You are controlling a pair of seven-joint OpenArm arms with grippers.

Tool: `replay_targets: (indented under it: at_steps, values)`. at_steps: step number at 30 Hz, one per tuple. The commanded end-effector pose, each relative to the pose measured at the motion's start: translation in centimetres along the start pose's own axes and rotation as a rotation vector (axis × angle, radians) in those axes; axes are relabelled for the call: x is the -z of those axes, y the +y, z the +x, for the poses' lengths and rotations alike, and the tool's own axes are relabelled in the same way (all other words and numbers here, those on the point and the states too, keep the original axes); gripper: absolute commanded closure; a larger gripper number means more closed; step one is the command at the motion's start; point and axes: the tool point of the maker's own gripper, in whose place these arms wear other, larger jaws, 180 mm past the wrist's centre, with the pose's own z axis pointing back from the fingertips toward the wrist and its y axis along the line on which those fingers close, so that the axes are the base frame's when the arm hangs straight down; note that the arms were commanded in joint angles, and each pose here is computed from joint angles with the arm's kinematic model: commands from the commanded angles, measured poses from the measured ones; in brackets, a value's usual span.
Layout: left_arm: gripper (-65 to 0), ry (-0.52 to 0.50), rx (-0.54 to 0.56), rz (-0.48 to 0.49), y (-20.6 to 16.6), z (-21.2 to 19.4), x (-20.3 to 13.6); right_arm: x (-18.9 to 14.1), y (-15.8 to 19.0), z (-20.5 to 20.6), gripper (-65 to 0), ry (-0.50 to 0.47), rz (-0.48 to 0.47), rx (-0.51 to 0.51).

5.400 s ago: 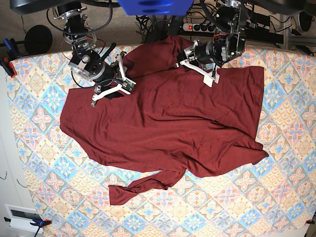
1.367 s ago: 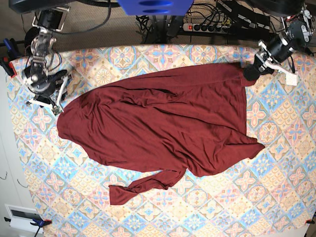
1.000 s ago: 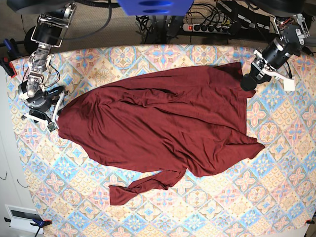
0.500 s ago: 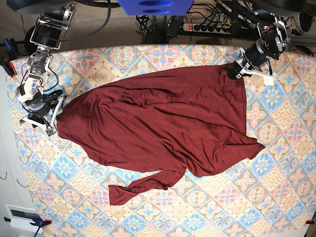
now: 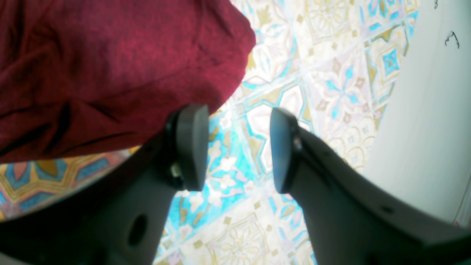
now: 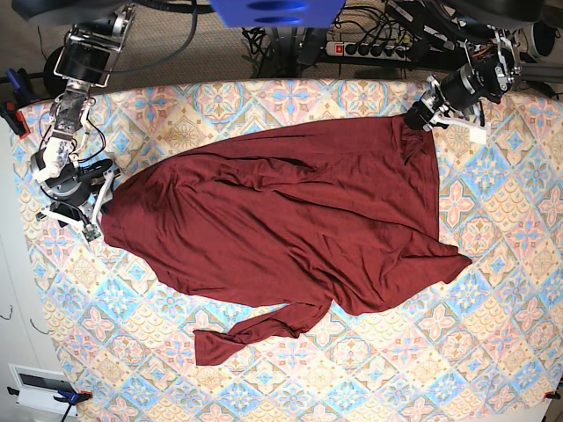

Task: Layout the t-shirt on the table in an organized manner, then fold the t-shirt properly
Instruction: 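Hold the collar-end corners and drag them outward to stretch the shirt edge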

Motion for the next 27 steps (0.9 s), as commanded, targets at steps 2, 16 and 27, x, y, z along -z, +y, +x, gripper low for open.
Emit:
replay_targets:
  at_steps: [2,16,27]
  values:
    - [-14.6,-0.011,0.016,-0.02,-0.6,0.5,-0.4,-0.5,-1.4,1.3,-25.9,-0.04,-0.031,-0.002]
    - [-32.7,-0.001,0.017,-0.026,-0.5,0.8,-1.0,1.0,0.6,1.9,-26.4,-0.078,0.158,0.228]
    - [-32.8,-0.001,0.017,-0.026,-0.5,0.8,-1.0,3.1,-1.0,-0.2,-33.0,-0.058,0.167,0.401]
